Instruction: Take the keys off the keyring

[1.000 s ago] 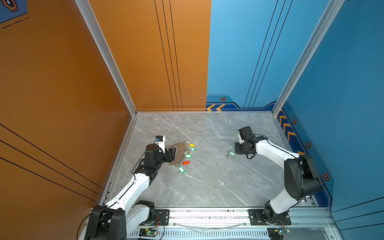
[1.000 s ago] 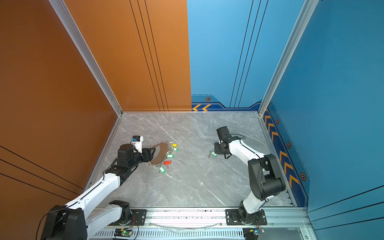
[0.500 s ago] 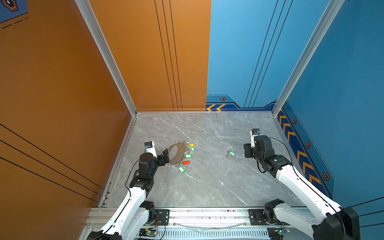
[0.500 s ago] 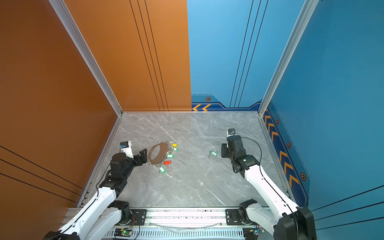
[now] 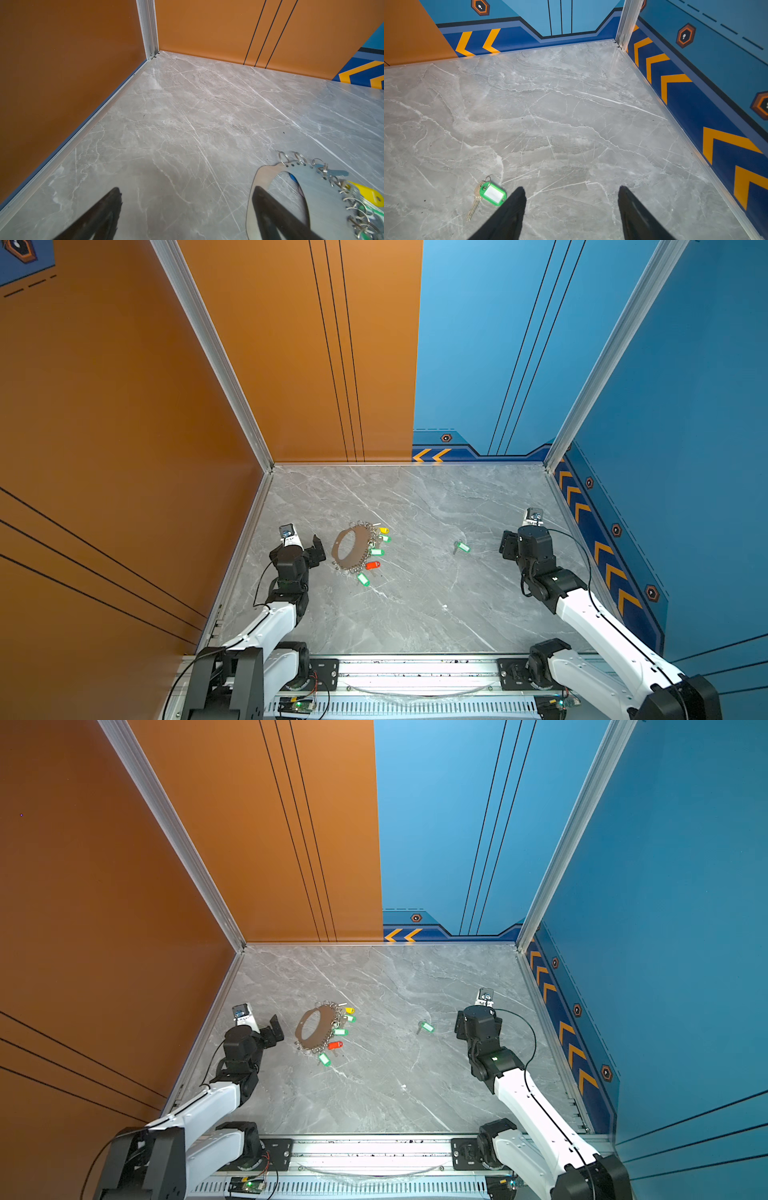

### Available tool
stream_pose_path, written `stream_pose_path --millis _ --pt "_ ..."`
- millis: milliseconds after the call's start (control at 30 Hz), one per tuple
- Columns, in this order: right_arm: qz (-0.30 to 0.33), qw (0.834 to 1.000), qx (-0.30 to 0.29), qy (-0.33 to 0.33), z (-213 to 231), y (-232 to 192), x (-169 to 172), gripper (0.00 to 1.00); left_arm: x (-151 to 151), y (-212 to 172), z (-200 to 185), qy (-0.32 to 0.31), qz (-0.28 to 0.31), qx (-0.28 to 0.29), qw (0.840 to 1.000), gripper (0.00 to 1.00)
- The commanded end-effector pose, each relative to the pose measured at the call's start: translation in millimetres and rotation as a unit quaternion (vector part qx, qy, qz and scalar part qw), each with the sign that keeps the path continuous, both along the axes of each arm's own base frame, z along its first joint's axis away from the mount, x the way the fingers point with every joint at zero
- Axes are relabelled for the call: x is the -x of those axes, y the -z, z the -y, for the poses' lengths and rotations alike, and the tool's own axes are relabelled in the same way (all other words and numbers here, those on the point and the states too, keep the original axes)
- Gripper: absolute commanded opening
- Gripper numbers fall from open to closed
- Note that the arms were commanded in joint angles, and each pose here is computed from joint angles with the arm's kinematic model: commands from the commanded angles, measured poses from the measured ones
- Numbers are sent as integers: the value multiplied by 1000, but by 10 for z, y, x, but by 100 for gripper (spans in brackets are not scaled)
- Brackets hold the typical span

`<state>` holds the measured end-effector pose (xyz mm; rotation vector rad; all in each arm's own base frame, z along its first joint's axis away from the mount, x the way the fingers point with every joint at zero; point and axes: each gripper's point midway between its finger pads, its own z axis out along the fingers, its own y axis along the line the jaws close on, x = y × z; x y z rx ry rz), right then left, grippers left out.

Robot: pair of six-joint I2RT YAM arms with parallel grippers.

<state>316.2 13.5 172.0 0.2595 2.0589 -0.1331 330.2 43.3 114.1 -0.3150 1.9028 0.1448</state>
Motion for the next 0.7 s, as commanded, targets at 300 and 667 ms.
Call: stream_pose_path --millis 300,667 --pt "25 999 0 24 77 -8 -40 77 -322 -54 -25 10 25 -13 1000 98" --pt "27 999 20 22 124 142 -72 77 -457 32 16 46 45 -7 998 98"
